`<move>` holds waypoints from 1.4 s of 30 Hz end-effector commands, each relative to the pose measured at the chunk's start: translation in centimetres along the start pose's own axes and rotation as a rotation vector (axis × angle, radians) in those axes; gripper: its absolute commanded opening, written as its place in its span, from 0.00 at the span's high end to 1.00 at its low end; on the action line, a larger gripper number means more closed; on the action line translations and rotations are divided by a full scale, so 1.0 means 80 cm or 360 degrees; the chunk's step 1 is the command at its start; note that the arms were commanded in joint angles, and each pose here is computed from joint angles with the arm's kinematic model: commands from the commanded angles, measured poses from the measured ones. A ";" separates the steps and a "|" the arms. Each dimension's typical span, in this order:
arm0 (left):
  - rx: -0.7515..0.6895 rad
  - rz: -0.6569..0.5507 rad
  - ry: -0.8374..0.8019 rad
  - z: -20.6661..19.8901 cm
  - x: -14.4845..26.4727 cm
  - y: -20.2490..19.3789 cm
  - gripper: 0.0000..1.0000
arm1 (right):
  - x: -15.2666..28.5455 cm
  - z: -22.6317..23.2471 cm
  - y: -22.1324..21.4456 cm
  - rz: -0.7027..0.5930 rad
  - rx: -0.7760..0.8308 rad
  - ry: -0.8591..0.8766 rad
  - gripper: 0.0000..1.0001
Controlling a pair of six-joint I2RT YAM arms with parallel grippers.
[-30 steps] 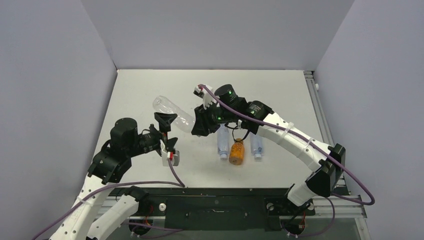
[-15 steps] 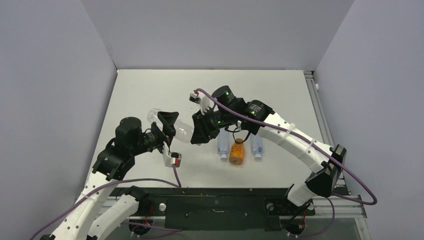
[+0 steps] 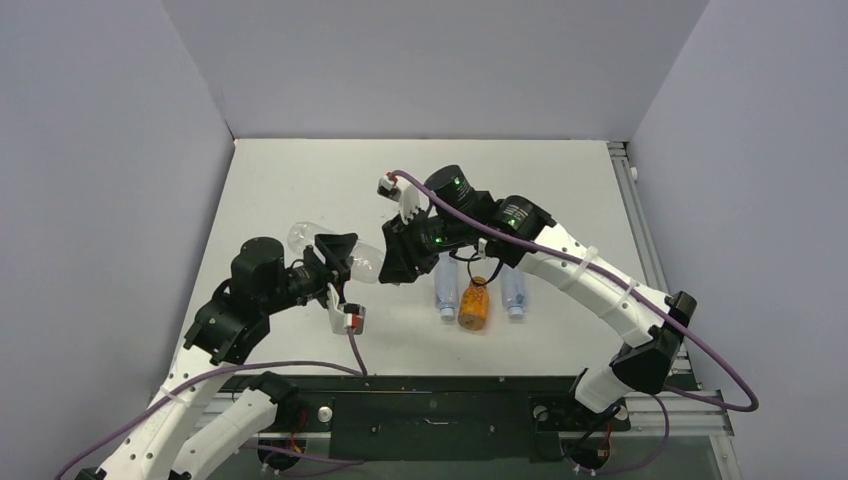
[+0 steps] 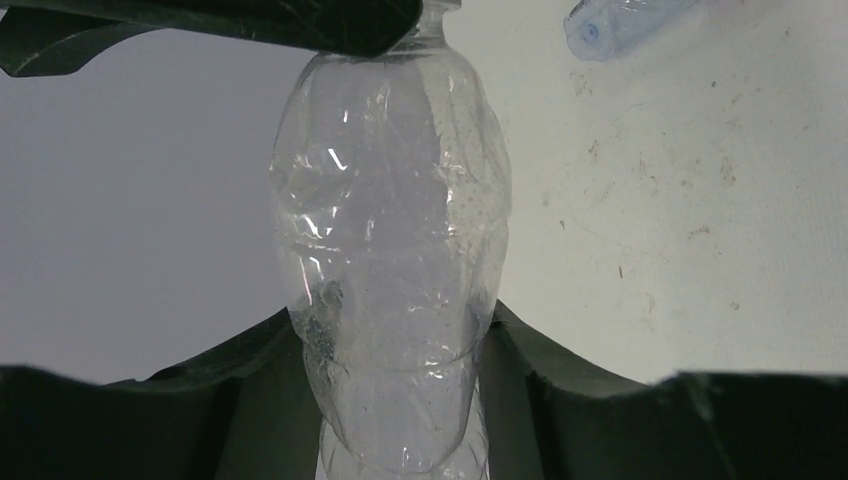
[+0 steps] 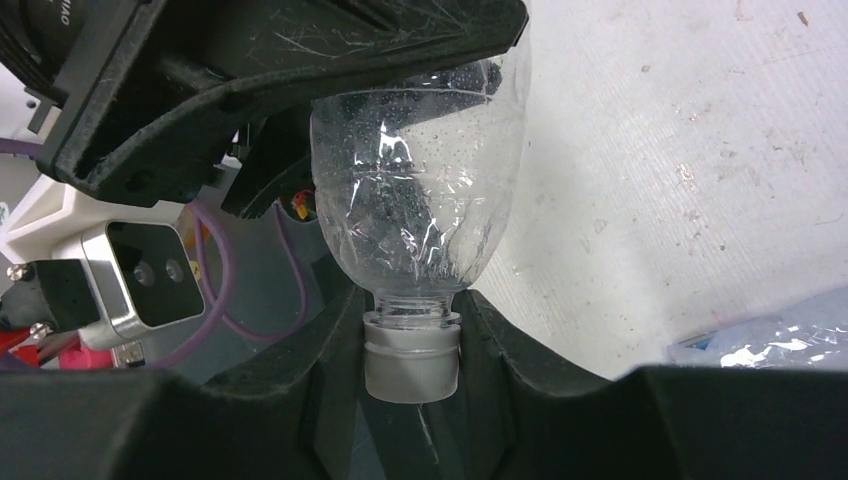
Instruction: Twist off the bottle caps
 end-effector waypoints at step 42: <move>0.1947 -0.0298 0.0487 0.038 -0.007 0.033 0.97 | 0.073 0.030 0.136 -0.1160 -0.0140 -0.0455 0.32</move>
Point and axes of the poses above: each gripper's point midway between its finger pads, its own x axis back along the fingers, its own z axis along the line the jaws close on, y = z × x, the point moved 5 cm from there along x, back along the fingers, and after that the axes turned 4 degrees about x, right-handed, at the moved point
